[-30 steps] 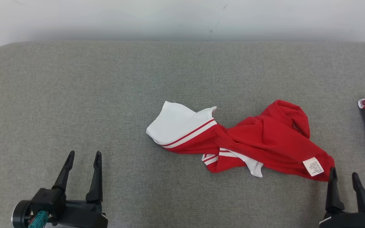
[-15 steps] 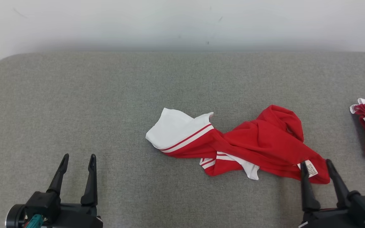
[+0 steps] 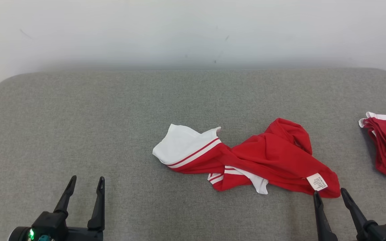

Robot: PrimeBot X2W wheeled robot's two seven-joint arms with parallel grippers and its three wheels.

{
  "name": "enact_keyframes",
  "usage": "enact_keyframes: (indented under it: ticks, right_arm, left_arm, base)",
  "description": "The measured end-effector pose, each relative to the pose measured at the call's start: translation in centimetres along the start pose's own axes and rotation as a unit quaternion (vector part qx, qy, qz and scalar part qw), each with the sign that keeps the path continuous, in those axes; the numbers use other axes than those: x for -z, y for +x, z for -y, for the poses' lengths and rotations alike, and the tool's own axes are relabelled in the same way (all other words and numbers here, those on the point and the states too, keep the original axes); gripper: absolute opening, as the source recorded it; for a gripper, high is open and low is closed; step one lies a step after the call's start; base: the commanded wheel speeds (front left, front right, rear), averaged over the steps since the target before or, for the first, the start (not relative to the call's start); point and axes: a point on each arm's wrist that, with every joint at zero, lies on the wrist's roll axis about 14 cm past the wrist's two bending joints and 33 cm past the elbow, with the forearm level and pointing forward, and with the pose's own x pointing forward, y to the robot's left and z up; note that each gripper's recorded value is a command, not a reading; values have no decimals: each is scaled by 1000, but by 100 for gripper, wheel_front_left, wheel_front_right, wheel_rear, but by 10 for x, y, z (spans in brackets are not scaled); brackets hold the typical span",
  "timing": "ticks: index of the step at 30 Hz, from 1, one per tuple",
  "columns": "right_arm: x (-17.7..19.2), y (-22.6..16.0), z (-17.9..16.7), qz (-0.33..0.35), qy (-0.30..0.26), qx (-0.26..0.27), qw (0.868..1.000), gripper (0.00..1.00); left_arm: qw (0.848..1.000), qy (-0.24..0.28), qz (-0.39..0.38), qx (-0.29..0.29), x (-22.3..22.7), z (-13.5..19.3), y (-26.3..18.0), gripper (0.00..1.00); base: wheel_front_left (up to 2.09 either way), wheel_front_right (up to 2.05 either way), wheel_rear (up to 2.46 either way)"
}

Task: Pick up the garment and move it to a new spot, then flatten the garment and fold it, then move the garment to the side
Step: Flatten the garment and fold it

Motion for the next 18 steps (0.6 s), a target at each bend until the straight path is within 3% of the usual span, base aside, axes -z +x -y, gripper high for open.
enact_keyframes:
  ticks: [18]
  right_arm:
    - [-13,2,2,21,2,6,1000,100]
  left_arm:
    - [1000,5,-8,11,4,6,1,100]
  base:
    - [0,0,0]
